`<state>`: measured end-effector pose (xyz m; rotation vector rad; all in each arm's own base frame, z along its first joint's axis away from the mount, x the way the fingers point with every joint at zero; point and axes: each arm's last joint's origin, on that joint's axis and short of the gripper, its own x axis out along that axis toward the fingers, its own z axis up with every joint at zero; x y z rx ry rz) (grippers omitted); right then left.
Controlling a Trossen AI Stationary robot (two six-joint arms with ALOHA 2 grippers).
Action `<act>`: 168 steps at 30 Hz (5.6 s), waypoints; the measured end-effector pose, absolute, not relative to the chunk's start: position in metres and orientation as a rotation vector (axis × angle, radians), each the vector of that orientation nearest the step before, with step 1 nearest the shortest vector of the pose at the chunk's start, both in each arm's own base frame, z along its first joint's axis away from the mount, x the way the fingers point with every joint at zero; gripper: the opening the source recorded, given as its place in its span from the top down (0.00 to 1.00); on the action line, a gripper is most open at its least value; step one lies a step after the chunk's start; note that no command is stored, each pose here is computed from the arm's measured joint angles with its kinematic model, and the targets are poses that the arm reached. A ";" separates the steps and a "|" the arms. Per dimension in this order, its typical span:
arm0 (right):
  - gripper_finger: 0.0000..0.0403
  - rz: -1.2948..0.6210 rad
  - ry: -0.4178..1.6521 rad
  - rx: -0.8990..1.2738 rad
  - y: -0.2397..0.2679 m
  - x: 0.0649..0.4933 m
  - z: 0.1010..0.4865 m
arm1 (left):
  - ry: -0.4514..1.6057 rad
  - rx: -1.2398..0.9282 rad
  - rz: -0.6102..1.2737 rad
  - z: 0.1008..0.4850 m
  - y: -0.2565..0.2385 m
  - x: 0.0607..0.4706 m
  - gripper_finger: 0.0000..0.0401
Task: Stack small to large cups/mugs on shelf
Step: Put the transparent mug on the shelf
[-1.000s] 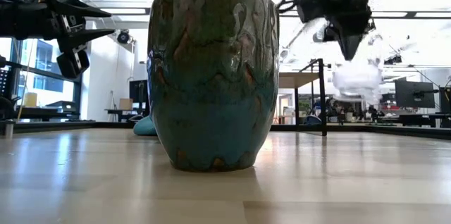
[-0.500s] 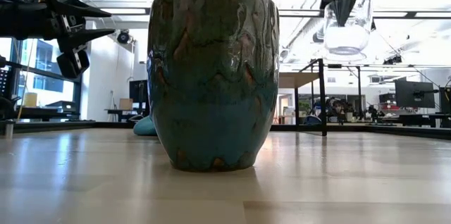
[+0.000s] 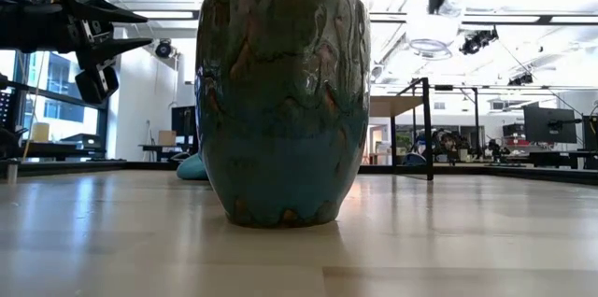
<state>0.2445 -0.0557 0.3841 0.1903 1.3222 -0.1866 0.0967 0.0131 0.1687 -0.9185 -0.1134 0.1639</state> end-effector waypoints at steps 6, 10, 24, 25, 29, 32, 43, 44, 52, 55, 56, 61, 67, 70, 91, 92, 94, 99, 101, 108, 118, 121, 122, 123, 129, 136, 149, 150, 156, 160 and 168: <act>1.00 -0.199 1.292 0.133 -0.074 0.260 0.399 | -0.117 -0.918 0.171 0.169 0.013 0.097 0.74; 1.00 -0.202 1.246 0.095 -0.091 0.271 0.410 | -0.118 -0.918 0.171 0.169 0.013 0.097 0.74; 1.00 -0.260 1.254 0.087 -0.146 0.279 0.407 | -0.118 -0.918 0.170 0.169 0.013 0.097 0.74; 1.00 -0.266 1.257 0.091 -0.149 0.278 0.406 | -0.118 -0.918 0.170 0.169 0.013 0.097 0.74; 1.00 -0.284 1.261 0.098 -0.159 0.273 0.405 | -0.119 -0.909 0.173 0.169 0.013 0.097 0.74; 1.00 -0.304 1.263 0.112 -0.168 0.269 0.404 | -0.122 -0.894 0.182 0.169 0.014 0.097 0.74; 1.00 -0.334 1.230 0.074 -0.185 0.271 0.401 | -0.144 -0.864 0.218 0.170 0.015 0.096 0.74; 1.00 -0.333 1.229 0.069 -0.187 0.272 0.400 | -0.144 -0.864 0.218 0.170 0.015 0.096 0.74; 1.00 -0.330 1.276 0.081 -0.202 0.275 0.388 | -0.144 -0.864 0.219 0.170 0.015 0.096 0.74; 1.00 -0.336 1.269 0.077 -0.205 0.274 0.388 | -0.144 -0.864 0.218 0.170 0.015 0.096 0.74; 1.00 -0.343 1.261 0.076 -0.207 0.273 0.388 | -0.144 -0.863 0.218 0.170 0.015 0.096 0.74; 1.00 -0.360 1.260 0.083 -0.214 0.268 0.388 | -0.147 -0.856 0.226 0.170 0.015 0.096 0.74; 1.00 -0.380 1.233 0.069 -0.222 0.266 0.389 | -0.150 -0.856 0.229 0.170 0.015 0.096 0.74; 1.00 -0.379 1.203 0.064 -0.225 0.266 0.390 | -0.150 -0.856 0.229 0.170 0.015 0.096 0.74; 1.00 -0.334 1.287 0.092 -0.236 0.272 0.371 | -0.149 -0.846 0.229 0.170 0.015 0.096 0.74; 1.00 -0.334 1.286 0.093 -0.236 0.272 0.371 | -0.148 -0.841 0.230 0.170 0.015 0.096 0.74; 1.00 -0.330 1.284 0.095 -0.235 0.273 0.371 | -0.149 -0.840 0.230 0.170 0.015 0.096 0.74; 1.00 -0.330 1.284 0.094 -0.235 0.273 0.371 | -0.151 -0.837 0.236 0.170 0.015 0.096 0.74; 1.00 -0.331 1.283 0.094 -0.236 0.273 0.371 | -0.151 -0.832 0.236 0.170 0.015 0.096 0.74; 1.00 -0.329 1.260 0.097 -0.236 0.274 0.371 | -0.150 -0.831 0.237 0.170 0.015 0.096 0.74; 1.00 -0.320 1.303 0.128 -0.240 0.275 0.363 | -0.151 -0.831 0.236 0.170 0.015 0.096 0.74; 1.00 -0.312 1.322 0.140 -0.241 0.276 0.359 | -0.151 -0.831 0.236 0.170 0.015 0.096 0.74; 1.00 -0.313 1.321 0.140 -0.241 0.277 0.358 | -0.151 -0.831 0.236 0.170 0.015 0.096 0.74; 1.00 -0.313 1.320 0.138 -0.242 0.277 0.358 | -0.151 -0.831 0.236 0.170 0.015 0.096 0.74; 1.00 -0.339 1.326 0.117 -0.243 0.277 0.359 | -0.151 -0.831 0.236 0.170 0.015 0.096 0.74; 1.00 -0.345 1.326 0.111 -0.243 0.277 0.359 | -0.151 -0.831 0.236 0.170 0.015 0.096 0.74; 1.00 -0.339 1.303 0.098 -0.245 0.279 0.359 | -0.151 -0.830 0.236 0.170 0.015 0.096 0.74; 1.00 -0.338 1.303 0.096 -0.245 0.279 0.359 | -0.151 -0.830 0.236 0.170 0.015 0.096 0.74; 1.00 -0.336 1.299 0.096 -0.245 0.279 0.359 | -0.151 -0.830 0.236 0.170 0.015 0.096 0.74; 1.00 -0.336 1.299 0.096 -0.245 0.279 0.359 | -0.151 -0.830 0.236 0.170 0.015 0.096 0.74; 1.00 -0.332 1.299 0.091 -0.245 0.280 0.359 | -0.151 -0.830 0.236 0.170 0.015 0.096 0.74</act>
